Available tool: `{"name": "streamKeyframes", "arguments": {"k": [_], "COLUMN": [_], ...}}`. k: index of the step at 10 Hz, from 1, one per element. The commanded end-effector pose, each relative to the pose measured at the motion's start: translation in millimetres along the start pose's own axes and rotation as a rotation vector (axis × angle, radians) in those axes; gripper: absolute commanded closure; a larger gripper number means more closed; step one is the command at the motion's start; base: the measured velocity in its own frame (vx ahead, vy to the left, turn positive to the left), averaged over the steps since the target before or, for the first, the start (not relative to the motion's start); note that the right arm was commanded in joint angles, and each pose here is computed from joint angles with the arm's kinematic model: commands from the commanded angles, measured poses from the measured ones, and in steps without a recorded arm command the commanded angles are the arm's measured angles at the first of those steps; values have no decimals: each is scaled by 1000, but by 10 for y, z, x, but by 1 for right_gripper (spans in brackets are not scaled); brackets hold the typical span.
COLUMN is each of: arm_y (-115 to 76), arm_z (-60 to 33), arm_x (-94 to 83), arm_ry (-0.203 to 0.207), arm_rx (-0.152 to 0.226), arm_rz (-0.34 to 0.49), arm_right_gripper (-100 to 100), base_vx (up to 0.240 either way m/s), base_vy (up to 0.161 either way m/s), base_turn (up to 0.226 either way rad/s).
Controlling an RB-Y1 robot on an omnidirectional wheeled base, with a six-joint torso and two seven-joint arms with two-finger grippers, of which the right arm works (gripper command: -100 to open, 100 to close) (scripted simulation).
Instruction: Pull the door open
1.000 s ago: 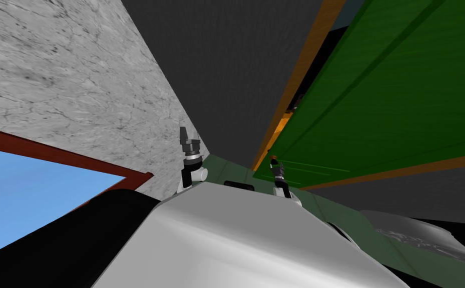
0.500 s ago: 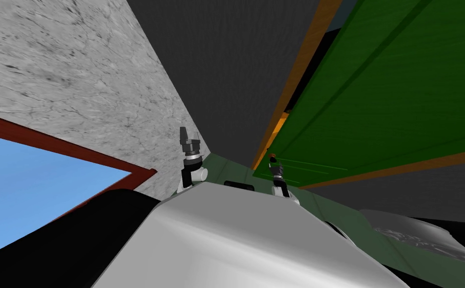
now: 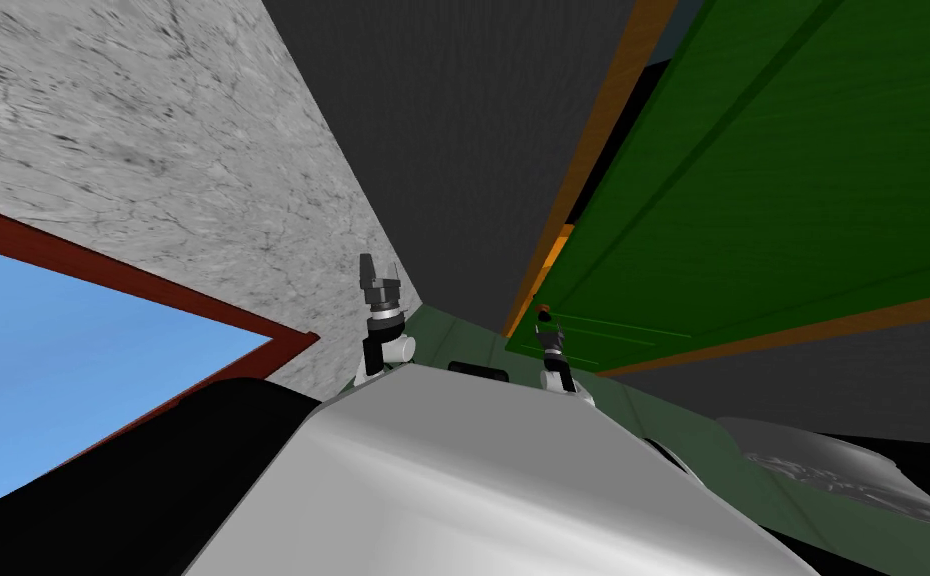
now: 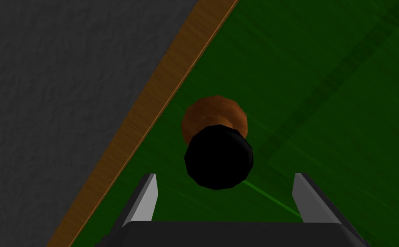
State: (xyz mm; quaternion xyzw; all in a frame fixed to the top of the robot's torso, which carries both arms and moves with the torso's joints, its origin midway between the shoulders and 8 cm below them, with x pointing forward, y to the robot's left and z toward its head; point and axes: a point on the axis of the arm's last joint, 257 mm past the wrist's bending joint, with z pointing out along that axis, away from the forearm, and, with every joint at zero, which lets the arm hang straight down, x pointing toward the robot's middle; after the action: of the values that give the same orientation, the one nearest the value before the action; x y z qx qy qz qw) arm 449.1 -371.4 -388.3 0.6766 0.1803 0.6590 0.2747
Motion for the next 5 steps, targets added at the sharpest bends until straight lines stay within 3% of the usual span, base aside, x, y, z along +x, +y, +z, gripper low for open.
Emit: {"name": "streamKeyframes", "arguments": {"k": [1,5], "arm_y": [-16,-94], "arm_z": [4,35], "arm_x": [8,58], "arm_ry": [-2,-7], "arm_rx": [0,-2], "arm_rz": [45,190], "arm_right_gripper": [-100,-100], "base_vx": [-67,-58], "base_vy": [-25,-23], "base_turn": [13,24]}}
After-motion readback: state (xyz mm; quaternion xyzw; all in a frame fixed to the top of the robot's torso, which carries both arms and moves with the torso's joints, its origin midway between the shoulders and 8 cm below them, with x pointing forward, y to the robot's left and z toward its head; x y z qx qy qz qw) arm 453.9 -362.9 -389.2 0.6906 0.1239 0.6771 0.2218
